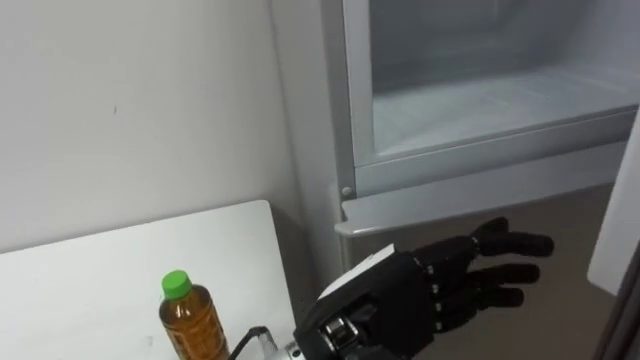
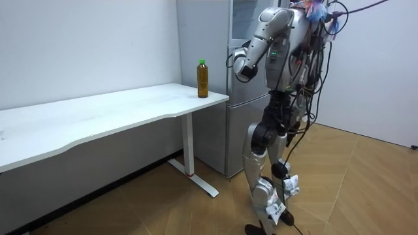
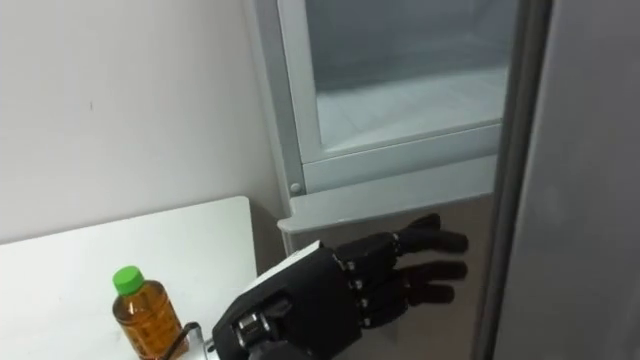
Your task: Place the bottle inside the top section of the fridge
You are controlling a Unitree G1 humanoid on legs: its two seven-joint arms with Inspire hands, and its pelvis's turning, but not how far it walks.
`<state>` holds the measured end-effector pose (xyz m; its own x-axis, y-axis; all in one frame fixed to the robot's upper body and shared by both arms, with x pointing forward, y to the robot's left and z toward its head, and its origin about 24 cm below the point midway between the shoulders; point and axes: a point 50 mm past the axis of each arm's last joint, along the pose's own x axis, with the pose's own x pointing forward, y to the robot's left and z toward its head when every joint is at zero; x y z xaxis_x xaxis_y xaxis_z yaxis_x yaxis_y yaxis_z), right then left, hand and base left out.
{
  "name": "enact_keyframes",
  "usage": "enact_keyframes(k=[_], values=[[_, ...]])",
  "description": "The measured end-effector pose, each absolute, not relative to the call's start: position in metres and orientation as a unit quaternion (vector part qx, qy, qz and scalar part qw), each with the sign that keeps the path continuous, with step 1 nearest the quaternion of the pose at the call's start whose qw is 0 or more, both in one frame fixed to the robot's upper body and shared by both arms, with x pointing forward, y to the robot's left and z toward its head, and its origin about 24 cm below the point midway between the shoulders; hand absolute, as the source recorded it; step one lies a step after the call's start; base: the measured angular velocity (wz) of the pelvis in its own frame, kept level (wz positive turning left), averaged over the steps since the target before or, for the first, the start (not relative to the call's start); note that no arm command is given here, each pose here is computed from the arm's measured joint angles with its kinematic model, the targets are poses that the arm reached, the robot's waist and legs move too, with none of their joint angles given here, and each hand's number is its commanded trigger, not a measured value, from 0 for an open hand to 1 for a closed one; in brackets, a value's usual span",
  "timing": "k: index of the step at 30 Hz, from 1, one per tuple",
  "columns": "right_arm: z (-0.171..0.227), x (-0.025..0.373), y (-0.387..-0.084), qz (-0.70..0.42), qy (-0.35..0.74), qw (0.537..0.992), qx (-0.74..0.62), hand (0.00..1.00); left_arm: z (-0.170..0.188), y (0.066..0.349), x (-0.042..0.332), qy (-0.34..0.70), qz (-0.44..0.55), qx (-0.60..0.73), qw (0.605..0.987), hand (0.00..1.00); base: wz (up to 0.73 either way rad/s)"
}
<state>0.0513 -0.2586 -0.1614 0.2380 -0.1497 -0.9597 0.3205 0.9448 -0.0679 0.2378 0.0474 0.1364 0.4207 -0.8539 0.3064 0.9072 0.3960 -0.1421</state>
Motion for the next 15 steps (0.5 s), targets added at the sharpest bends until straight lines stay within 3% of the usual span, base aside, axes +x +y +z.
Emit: enact_keyframes(k=[15], values=[[-0.1619,0.0432,-0.2603,-0.154,0.611,0.772,0.081,0.0,0.1328,0.0451,0.2365,-0.078,-0.541,-0.137,0.826,0.0,-0.19]])
